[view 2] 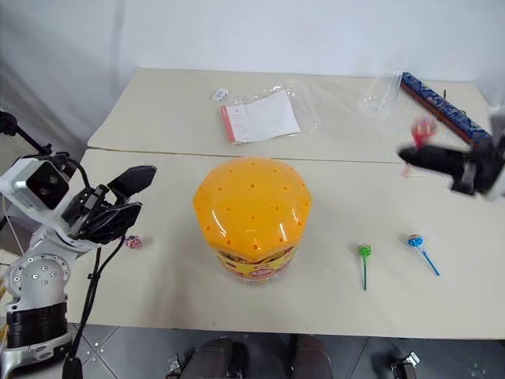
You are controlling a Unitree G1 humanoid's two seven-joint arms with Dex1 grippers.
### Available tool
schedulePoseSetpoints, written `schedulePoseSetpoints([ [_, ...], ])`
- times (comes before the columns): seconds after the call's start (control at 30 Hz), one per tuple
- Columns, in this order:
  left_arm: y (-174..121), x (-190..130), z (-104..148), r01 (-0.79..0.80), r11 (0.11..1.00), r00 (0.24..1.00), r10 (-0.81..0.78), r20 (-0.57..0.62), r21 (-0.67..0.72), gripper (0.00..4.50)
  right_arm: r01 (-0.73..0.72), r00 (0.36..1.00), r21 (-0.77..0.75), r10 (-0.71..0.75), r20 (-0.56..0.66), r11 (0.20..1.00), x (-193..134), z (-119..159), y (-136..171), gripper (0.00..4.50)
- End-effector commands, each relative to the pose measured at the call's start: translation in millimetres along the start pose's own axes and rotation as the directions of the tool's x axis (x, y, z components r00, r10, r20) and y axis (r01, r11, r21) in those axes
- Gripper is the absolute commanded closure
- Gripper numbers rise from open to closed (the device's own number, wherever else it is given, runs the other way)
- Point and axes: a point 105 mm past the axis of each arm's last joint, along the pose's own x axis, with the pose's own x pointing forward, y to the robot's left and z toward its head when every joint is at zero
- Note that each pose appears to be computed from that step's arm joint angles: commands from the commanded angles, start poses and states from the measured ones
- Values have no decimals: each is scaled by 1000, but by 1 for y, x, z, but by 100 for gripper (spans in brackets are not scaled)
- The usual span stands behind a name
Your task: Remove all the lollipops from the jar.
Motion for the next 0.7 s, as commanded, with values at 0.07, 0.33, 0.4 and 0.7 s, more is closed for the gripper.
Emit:
schedulePoseSetpoints([
  [0.07, -7, 5, -2, 72, 997, 995, -69, -73, 34, 98, 133, 953, -97, -154, -262, 986, -18, -58, -19, 448],
  [0.33, -3, 8, 0, 76, 996, 994, -73, -77, 43, 98, 164, 905, -81, -183, -383, 983, -13, -119, -18, 425],
  [0.4, -1, 6, 0, 56, 998, 994, -53, -94, 32, 98, 144, 913, -42, -149, -380, 989, -15, -125, -14, 374],
  [0.7, 48, -46, -14, -273, 885, 883, 386, -268, 376, 98, -123, 988, -203, 140, 72, 971, 6, -62, 42, 69],
])
